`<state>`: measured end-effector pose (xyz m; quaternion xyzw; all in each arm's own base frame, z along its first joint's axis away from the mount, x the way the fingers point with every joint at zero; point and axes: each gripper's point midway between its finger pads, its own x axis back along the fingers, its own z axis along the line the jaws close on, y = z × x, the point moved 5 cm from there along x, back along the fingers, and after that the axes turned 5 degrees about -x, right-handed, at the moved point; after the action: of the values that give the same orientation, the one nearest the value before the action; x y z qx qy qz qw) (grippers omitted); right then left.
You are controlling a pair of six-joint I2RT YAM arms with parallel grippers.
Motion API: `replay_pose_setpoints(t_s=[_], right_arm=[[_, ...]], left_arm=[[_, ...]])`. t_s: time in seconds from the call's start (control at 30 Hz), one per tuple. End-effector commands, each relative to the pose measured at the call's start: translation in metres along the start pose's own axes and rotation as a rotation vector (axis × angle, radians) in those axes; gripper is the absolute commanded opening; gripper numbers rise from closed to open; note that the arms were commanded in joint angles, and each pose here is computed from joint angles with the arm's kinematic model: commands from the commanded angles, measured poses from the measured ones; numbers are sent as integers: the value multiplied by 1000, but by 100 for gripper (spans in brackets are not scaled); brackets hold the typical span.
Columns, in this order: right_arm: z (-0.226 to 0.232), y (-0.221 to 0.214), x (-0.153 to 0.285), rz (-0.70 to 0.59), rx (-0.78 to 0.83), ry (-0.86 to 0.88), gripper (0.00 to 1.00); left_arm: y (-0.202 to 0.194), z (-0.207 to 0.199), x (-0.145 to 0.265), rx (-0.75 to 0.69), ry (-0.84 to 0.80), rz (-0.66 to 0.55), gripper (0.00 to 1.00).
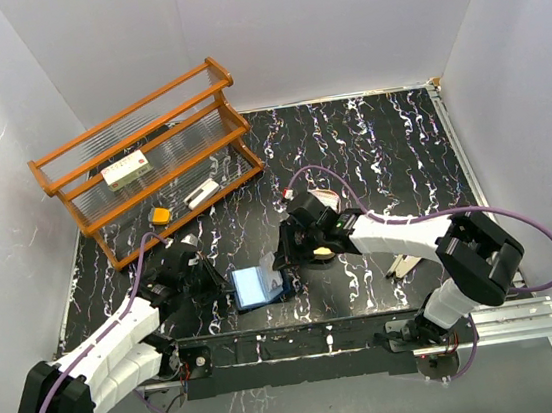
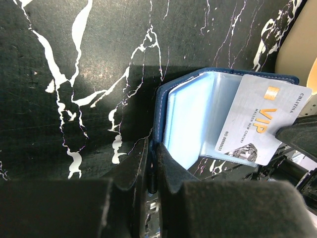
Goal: Put the credit cards into the card holder
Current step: Insert the credit card into the card holder.
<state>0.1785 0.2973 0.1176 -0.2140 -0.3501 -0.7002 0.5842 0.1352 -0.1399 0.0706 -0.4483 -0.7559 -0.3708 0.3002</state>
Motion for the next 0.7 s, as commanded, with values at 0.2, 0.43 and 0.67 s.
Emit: replay_pose_setpoints(t_s=[0.2,0.43,0.67], right_arm=[[14,-2,-4,-10,-25,70,0],[9,-7,-13,13,-35,59,0],[2,-9,-19,14,-41,32,0]], left_arm=[[-3,7,-1,19,31,3,0],[-5,10,-2,16,47,6,0],[-7,14,-4,21,67,16,0]])
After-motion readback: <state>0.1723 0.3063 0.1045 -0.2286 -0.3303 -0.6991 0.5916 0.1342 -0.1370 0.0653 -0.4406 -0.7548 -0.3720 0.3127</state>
